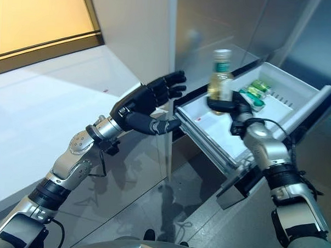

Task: Put drinks into fridge and close the fridge

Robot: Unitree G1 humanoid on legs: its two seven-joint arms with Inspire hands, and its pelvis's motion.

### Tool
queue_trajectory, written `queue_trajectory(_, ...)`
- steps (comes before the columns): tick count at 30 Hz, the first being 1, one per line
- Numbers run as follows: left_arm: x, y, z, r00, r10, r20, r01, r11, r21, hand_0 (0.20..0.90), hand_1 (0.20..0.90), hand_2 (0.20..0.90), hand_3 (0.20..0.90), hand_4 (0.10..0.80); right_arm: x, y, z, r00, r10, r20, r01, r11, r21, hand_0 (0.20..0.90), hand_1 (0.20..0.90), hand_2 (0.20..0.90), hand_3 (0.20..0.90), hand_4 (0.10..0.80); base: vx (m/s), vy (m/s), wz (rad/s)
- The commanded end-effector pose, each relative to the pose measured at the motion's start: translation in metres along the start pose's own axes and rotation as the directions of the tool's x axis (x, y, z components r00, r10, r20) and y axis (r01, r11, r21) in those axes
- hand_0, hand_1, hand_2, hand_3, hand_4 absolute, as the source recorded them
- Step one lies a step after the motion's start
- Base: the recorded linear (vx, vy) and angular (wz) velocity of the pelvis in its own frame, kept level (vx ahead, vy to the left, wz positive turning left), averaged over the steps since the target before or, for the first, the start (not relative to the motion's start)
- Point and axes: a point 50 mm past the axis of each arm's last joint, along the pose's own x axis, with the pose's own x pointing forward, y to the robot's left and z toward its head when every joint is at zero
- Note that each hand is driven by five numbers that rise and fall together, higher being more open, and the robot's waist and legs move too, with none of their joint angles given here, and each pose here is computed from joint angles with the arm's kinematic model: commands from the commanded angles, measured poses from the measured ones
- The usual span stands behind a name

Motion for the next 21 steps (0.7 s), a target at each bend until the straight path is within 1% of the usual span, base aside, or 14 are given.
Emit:
queue_trajectory(1, -0.007, -0.011, -0.012, 0.996, -0.091, -0.023, 0.085, 0.974, -0.208, 0.9, 0.9, 0.9, 0.9, 0.8, -0.014, -0.025, 0.132, 0.877, -0.071, 0.475, 0.029, 0.995, 0.097, 0.3, 0.3, 0.3, 0.2, 0.1, 0.035, 0.023, 0.02)
queue_trajectory(4, -0.029, -0.02, -0.036, 0.986, -0.11, -0.126, 0.065, 0.948, -0.312, 0.9, 0.9, 0.9, 0.9, 0.8, -0.011, -0.044, 0.123, 0.889, -0.137, 0.437, 0.117, 0.99, 0.072, 0.3, 0.3, 0.3, 0.2, 0.1, 0.081, 0.032, 0.08)
queue_trajectory(8, -0.053, -0.023, -0.055, 0.973, -0.059, -0.221, -0.026, 0.933, -0.36, 0.9, 0.9, 0.9, 0.9, 0.8, -0.007, -0.069, 0.108, 0.905, -0.219, 0.366, 0.225, 0.974, 0.026, 0.3, 0.3, 0.3, 0.2, 0.1, 0.06, 0.04, 0.17)
queue_trajectory(11, -0.068, -0.029, -0.07, 0.95, -0.063, -0.305, -0.067, 0.915, -0.397, 0.9, 0.9, 0.9, 0.9, 0.8, -0.007, -0.086, 0.097, 0.91, -0.277, 0.309, 0.299, 0.954, -0.024, 0.3, 0.3, 0.3, 0.2, 0.1, 0.056, 0.016, 0.31)
queue_trajectory(13, -0.076, -0.031, -0.08, 0.928, -0.061, -0.368, -0.097, 0.913, -0.396, 0.9, 0.9, 0.9, 0.9, 0.8, -0.007, -0.093, 0.091, 0.912, -0.3, 0.281, 0.327, 0.943, -0.056, 0.3, 0.3, 0.3, 0.2, 0.1, 0.05, 0.006, 0.31)
queue_trajectory(15, -0.095, -0.035, -0.102, 0.873, -0.032, -0.487, -0.181, 0.905, -0.385, 0.9, 0.9, 0.9, 0.9, 0.8, -0.008, -0.105, 0.083, 0.914, -0.328, 0.241, 0.365, 0.922, -0.131, 0.3, 0.3, 0.3, 0.2, 0.1, 0.034, 0.009, 0.26)
queue_trajectory(17, -0.108, -0.036, -0.117, 0.815, -0.007, -0.58, -0.25, 0.897, -0.363, 0.9, 0.9, 0.9, 0.9, 0.8, -0.009, -0.11, 0.079, 0.918, -0.335, 0.213, 0.373, 0.911, -0.176, 0.3, 0.3, 0.3, 0.2, 0.1, -0.006, -0.002, 0.17)
queue_trajectory(18, -0.111, -0.035, -0.121, 0.8, 0.008, -0.599, -0.268, 0.899, -0.347, 0.9, 0.9, 0.9, 0.9, 0.8, -0.009, -0.111, 0.079, 0.917, -0.338, 0.21, 0.376, 0.908, -0.185, 0.3, 0.3, 0.3, 0.2, 0.1, -0.036, -0.014, 0.13)
queue_trajectory(19, -0.125, -0.036, -0.135, 0.739, 0.033, -0.673, -0.332, 0.887, -0.32, 0.9, 0.9, 0.9, 0.9, 0.8, -0.009, -0.114, 0.077, 0.924, -0.338, 0.181, 0.373, 0.9, -0.226, 0.3, 0.3, 0.3, 0.2, 0.1, -0.063, -0.029, 0.18)
queue_trajectory(20, -0.137, -0.033, -0.143, 0.698, 0.084, -0.712, -0.368, 0.894, -0.255, 0.9, 0.9, 0.9, 0.9, 0.8, -0.009, -0.116, 0.077, 0.925, -0.341, 0.17, 0.375, 0.894, -0.246, 0.3, 0.3, 0.3, 0.2, 0.1, -0.093, -0.047, 0.23)
queue_trajectory(21, -0.145, -0.032, -0.149, 0.669, 0.122, -0.733, -0.406, 0.886, -0.223, 0.9, 0.9, 0.9, 0.9, 0.8, -0.009, -0.117, 0.078, 0.925, -0.341, 0.167, 0.375, 0.89, -0.26, 0.3, 0.3, 0.3, 0.2, 0.1, -0.112, -0.058, 0.16)
